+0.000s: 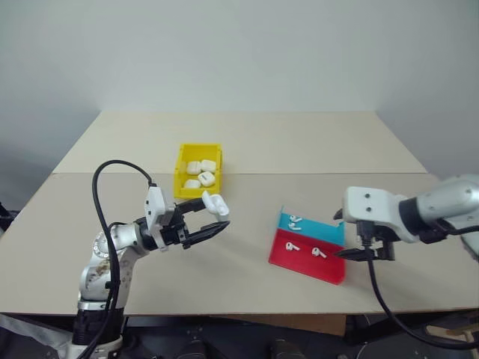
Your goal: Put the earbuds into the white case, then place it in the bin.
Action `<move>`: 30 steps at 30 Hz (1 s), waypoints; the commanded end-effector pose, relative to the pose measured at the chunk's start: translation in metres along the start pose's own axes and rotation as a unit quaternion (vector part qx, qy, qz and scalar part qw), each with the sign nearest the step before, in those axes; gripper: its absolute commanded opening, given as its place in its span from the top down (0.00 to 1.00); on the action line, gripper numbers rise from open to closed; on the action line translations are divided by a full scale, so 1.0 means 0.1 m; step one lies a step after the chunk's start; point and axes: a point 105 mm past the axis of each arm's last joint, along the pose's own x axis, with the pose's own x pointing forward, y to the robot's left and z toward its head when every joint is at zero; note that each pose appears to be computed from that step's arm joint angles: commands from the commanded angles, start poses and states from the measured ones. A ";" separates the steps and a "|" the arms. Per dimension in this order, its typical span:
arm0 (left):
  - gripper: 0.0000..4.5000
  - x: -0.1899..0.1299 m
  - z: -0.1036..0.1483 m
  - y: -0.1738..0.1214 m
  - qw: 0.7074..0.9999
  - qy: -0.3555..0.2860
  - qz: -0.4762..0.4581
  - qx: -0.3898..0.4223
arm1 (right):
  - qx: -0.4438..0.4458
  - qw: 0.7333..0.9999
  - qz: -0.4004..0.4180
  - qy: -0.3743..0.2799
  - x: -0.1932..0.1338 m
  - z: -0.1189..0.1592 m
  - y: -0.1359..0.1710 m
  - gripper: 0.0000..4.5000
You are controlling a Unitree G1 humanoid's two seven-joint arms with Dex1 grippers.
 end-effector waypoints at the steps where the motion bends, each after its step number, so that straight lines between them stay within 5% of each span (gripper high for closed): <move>1: 0.39 0.00 0.08 -0.10 0.998 -0.056 -0.014 0.024 | -0.004 1.000 0.000 0.012 0.08 0.08 0.01 0.09; 4: 0.39 -0.05 0.00 -0.18 0.998 -0.048 -0.034 0.033 | -0.022 0.999 0.003 0.030 0.21 0.11 0.04 0.28; 19: 0.39 -0.07 -0.23 -0.49 0.992 -0.026 -0.110 0.062 | -0.064 0.995 0.051 0.062 0.72 0.36 0.12 0.28; 24: 0.39 -0.04 -0.21 -0.48 0.993 -0.023 -0.096 0.064 | -0.074 0.992 0.040 0.091 0.82 0.31 0.04 0.57; 30: 0.39 -0.02 -0.21 -0.50 0.993 -0.022 -0.091 0.067 | -0.073 0.992 0.029 0.095 0.87 0.33 0.01 0.57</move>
